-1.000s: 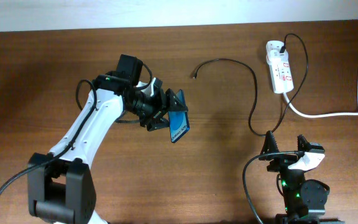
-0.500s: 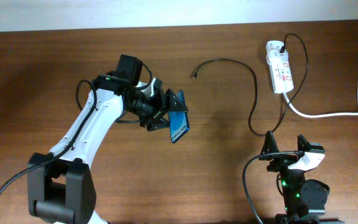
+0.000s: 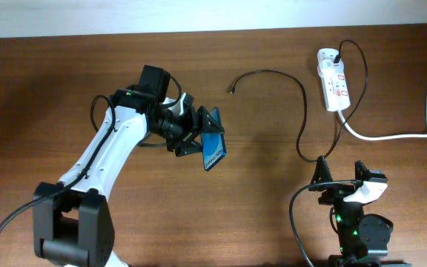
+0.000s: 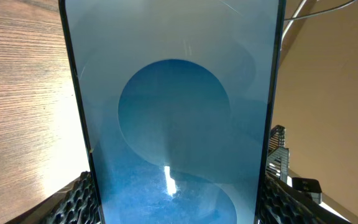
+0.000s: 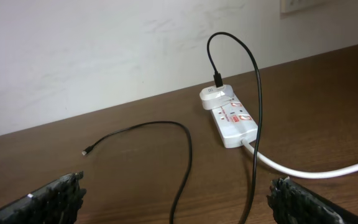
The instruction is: Plug charger to phone and switch on socket
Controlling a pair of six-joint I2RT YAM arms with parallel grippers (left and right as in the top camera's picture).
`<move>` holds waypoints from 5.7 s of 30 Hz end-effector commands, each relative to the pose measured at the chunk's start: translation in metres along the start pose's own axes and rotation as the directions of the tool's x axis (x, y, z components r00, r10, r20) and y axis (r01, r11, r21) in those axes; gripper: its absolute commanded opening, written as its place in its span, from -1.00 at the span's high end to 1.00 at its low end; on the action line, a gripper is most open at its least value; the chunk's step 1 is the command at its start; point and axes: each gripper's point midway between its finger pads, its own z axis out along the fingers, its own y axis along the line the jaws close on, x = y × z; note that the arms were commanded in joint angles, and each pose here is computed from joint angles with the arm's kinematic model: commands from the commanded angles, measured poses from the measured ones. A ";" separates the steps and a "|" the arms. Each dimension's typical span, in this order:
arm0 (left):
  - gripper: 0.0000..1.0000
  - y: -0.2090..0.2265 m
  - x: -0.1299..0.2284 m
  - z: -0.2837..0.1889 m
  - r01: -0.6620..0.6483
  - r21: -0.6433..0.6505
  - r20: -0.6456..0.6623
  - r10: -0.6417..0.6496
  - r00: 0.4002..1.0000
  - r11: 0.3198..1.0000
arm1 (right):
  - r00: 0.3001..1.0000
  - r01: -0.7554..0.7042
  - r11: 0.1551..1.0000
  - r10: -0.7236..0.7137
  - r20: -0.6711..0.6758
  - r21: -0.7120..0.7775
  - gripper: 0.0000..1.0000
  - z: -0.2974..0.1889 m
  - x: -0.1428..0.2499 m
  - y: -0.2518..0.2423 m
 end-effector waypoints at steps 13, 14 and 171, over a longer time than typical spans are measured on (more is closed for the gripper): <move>0.10 -0.015 -0.003 -0.007 -0.026 0.052 0.005 0.026 1.000 0.998 | 1.000 -0.003 1.000 0.004 -0.004 0.014 -0.97 0.000 0.002 -0.003; 0.11 -0.014 -0.003 -0.007 -0.030 0.048 0.008 0.029 1.000 0.998 | 1.000 -0.003 1.000 0.004 -0.004 0.014 -0.97 0.000 0.002 -0.003; 0.19 0.011 -0.038 -0.102 0.210 -0.205 0.602 -0.046 0.797 0.956 | 0.615 -0.389 0.811 -0.124 -0.779 -0.436 -0.97 -0.011 0.014 0.194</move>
